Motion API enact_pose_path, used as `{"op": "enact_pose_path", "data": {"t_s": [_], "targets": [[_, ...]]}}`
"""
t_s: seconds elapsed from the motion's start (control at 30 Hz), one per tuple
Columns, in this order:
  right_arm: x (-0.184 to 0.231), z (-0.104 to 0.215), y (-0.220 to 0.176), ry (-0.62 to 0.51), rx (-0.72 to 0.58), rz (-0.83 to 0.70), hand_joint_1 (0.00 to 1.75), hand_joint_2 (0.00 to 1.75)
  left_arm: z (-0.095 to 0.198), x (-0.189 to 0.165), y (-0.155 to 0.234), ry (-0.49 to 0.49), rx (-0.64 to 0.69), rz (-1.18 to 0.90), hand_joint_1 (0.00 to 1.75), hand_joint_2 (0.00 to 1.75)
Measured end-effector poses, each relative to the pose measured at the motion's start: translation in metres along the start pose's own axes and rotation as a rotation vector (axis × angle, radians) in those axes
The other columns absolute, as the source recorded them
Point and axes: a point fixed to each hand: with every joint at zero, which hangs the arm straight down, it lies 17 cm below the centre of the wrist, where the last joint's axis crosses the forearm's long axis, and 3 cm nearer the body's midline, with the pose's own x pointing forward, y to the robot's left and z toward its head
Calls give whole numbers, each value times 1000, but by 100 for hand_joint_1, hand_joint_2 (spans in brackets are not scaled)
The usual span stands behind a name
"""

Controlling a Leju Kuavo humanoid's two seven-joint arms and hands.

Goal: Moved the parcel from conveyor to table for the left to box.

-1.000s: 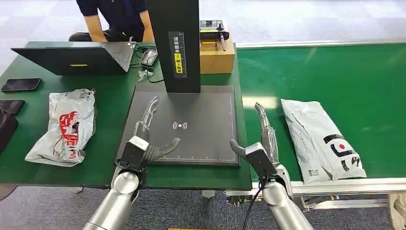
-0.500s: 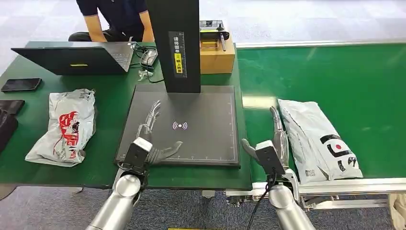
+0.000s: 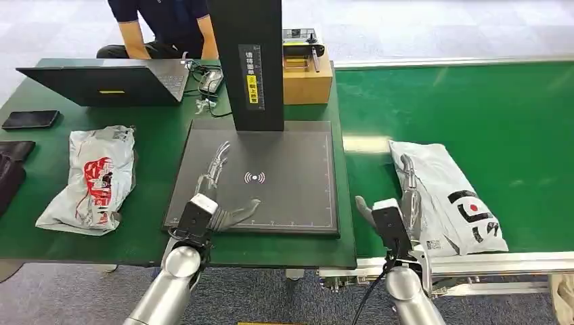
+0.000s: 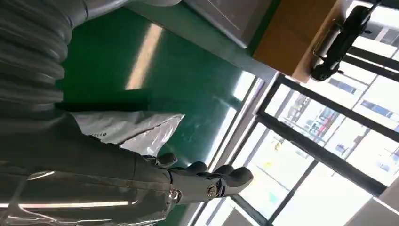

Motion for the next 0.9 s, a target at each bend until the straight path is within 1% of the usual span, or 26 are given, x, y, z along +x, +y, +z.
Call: {"op": "enact_pose_path", "data": {"t_s": [0.1,0.47,0.9], "targets": [[-5,2,-10,15,-28,34,0,175,-1,1,-1,-1,-2,2,0,175],[-24,11,-35,81,-90,78,0,175,-1,3,-7,-5,-27,4,0,175],[-37,10,-48,132,-124,109,0,175,-3,4,-7,-5,-31,0,0,175]]}}
